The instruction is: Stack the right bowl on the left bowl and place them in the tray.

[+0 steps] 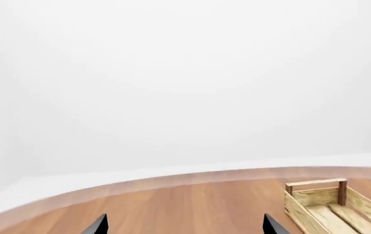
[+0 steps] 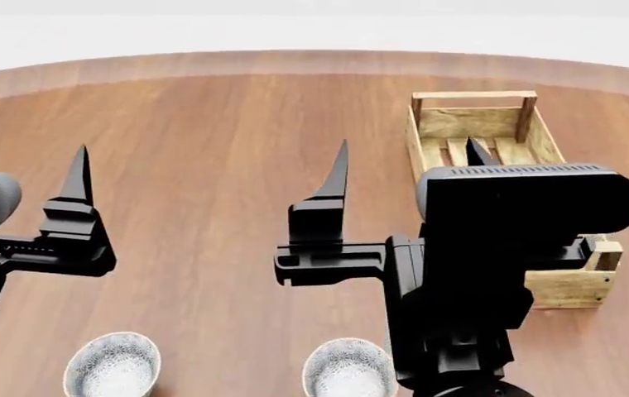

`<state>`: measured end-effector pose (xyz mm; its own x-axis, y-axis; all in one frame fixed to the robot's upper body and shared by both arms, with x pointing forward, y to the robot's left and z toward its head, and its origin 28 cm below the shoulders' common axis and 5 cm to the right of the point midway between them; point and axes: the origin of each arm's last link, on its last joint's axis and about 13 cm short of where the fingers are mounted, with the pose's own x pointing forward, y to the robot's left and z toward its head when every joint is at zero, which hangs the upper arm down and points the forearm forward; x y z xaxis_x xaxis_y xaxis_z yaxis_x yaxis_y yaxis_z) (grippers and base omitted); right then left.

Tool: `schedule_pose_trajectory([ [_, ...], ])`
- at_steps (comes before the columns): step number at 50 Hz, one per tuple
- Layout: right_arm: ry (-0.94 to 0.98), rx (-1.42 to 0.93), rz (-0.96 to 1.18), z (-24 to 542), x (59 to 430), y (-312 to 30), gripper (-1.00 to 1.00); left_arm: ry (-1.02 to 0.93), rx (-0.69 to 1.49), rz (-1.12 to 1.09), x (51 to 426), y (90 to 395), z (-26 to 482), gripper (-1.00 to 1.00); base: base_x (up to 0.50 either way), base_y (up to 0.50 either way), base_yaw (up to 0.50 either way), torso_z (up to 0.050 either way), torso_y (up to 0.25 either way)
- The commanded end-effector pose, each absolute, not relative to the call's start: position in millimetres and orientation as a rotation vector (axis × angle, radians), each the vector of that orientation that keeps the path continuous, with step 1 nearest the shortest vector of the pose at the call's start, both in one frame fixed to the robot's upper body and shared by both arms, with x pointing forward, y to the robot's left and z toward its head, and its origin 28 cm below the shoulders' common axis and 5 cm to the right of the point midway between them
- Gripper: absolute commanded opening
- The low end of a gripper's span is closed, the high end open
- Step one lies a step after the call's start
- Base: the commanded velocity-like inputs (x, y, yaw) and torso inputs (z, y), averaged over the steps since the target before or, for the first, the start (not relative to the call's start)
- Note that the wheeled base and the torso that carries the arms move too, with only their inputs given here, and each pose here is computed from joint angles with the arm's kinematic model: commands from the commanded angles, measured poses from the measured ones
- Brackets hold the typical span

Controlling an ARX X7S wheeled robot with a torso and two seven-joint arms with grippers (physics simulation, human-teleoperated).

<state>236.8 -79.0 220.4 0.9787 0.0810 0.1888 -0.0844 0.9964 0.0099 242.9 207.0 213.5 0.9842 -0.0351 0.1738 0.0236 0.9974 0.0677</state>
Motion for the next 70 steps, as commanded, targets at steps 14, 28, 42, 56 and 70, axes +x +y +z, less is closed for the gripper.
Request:
schedule_pose_trajectory([
  [14, -0.192, 0.016, 0.081, 219.1, 236.6, -78.2, 1.00, -0.175, 0.065, -0.029, 242.7, 207.2, 211.8, 1.00, 0.50, 0.00, 0.00, 0.000, 0.001],
  [28, -0.186, 0.019, 0.057, 220.2, 238.9, -78.7, 1.00, -0.175, 0.065, -0.028, 242.9, 207.5, 211.6, 1.00, 0.36, 0.00, 0.00, 0.000, 0.001],
  [42, -0.075, 0.029, 0.031, 227.4, 245.3, -83.5, 1.00, -0.175, 0.061, -0.028, 242.7, 207.9, 211.3, 1.00, 0.00, 0.00, 0.00, 0.000, 0.000],
  [56, 0.194, 0.000, 0.050, 240.0, 251.4, -98.3, 1.00, -0.182, 0.068, -0.011, 241.0, 212.0, 216.3, 1.00, 0.00, 0.00, 0.00, 0.000, 0.000],
  [70, 0.432, -0.044, 0.085, 234.6, 244.9, -104.1, 1.00, -0.187, 0.072, -0.002, 239.5, 214.1, 219.3, 1.00, 0.00, 0.00, 0.00, 0.000, 0.000],
])
